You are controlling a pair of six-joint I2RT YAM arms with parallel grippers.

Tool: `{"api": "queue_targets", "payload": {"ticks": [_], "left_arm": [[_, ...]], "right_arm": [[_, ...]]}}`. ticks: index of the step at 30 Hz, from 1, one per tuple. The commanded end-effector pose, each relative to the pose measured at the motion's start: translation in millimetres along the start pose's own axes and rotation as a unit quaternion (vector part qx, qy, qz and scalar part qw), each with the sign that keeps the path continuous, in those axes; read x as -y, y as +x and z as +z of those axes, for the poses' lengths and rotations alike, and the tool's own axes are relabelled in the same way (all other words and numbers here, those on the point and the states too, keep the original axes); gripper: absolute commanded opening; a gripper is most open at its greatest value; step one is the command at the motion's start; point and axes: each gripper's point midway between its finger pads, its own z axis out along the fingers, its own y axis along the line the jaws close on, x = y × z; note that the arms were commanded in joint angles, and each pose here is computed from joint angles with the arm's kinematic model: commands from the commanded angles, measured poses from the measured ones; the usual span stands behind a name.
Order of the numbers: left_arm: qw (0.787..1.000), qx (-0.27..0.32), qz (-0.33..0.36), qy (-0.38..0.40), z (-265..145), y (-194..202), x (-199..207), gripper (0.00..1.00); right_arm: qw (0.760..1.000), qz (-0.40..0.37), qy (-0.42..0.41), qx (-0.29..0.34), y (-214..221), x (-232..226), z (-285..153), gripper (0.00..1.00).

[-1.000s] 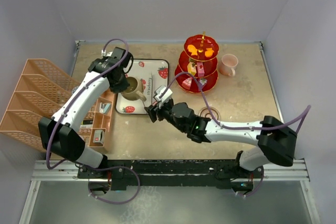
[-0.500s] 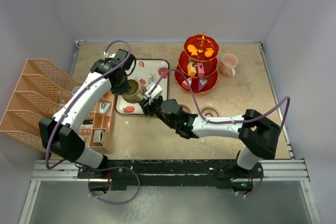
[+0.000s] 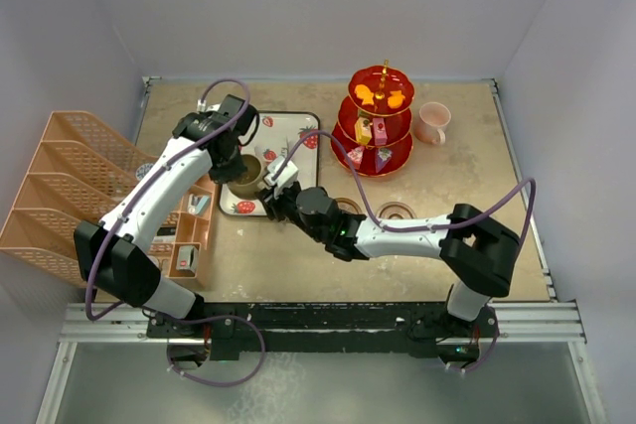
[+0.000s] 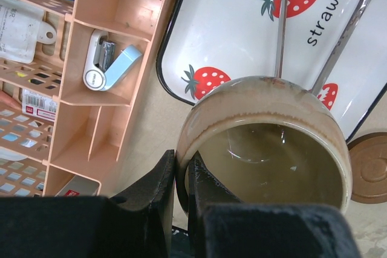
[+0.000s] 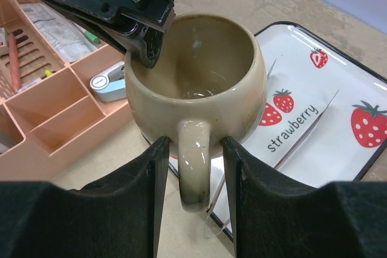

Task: Serve the afternoon tea
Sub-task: Place the cup on the coaster.

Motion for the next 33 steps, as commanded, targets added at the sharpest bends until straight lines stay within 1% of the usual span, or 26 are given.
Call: {"api": "queue_targets", "payload": {"ticks": [1,7,9,11,13,14,15,18,19,21,27,30,31,32,33], "left_arm": [[0.997,0.052,-0.029,0.040,-31,-26,5,0.00],[0.997,0.056,-0.026,0.038,-36,-25,3,0.00],[0.998,0.054,-0.022,0.038,-37,-24,3,0.00],[0.998,0.053,-0.020,0.038,-40,-24,3,0.00],[0.998,0.054,-0.017,0.039,-42,-24,3,0.00],[0.998,0.055,-0.017,0.039,-42,-24,3,0.00],[0.997,0.056,-0.017,0.040,-43,-24,3,0.00],[0.998,0.053,-0.013,0.043,-44,-22,5,0.00],[0.998,0.053,-0.012,0.044,-44,-21,6,0.00],[0.998,0.053,-0.010,0.044,-44,-21,7,0.00],[0.997,0.056,-0.010,0.048,-49,-23,8,0.00],[0.997,0.058,-0.010,0.051,-51,-24,9,0.00],[0.997,0.058,-0.010,0.052,-52,-25,9,0.00],[0.997,0.058,-0.009,0.053,-52,-24,10,0.00],[0.997,0.057,-0.009,0.055,-52,-24,11,0.00]], "right_arm": [[1.000,-0.001,-0.009,0.028,-27,-5,3,0.44],[1.000,-0.011,-0.017,0.020,-26,-8,5,0.44],[1.000,-0.014,-0.018,0.019,-26,-9,6,0.39],[1.000,-0.014,-0.020,0.018,-28,-10,8,0.37],[0.999,-0.014,-0.025,0.017,-30,-12,9,0.32],[0.999,-0.013,-0.025,0.016,-30,-13,9,0.32],[1.000,-0.012,-0.022,0.015,-30,-12,10,0.32],[1.000,-0.008,-0.007,0.015,-30,-7,10,0.39],[1.000,-0.008,-0.005,0.015,-31,-6,10,0.39],[1.000,-0.012,-0.007,0.014,-31,-7,10,0.35],[1.000,-0.018,-0.008,0.010,-31,-8,13,0.30],[1.000,-0.021,-0.008,0.004,-29,-8,14,0.25],[1.000,-0.021,-0.009,0.002,-28,-8,14,0.23],[1.000,-0.022,-0.010,0.000,-26,-9,14,0.16],[1.000,-0.022,-0.011,-0.001,-26,-9,14,0.12]]}}
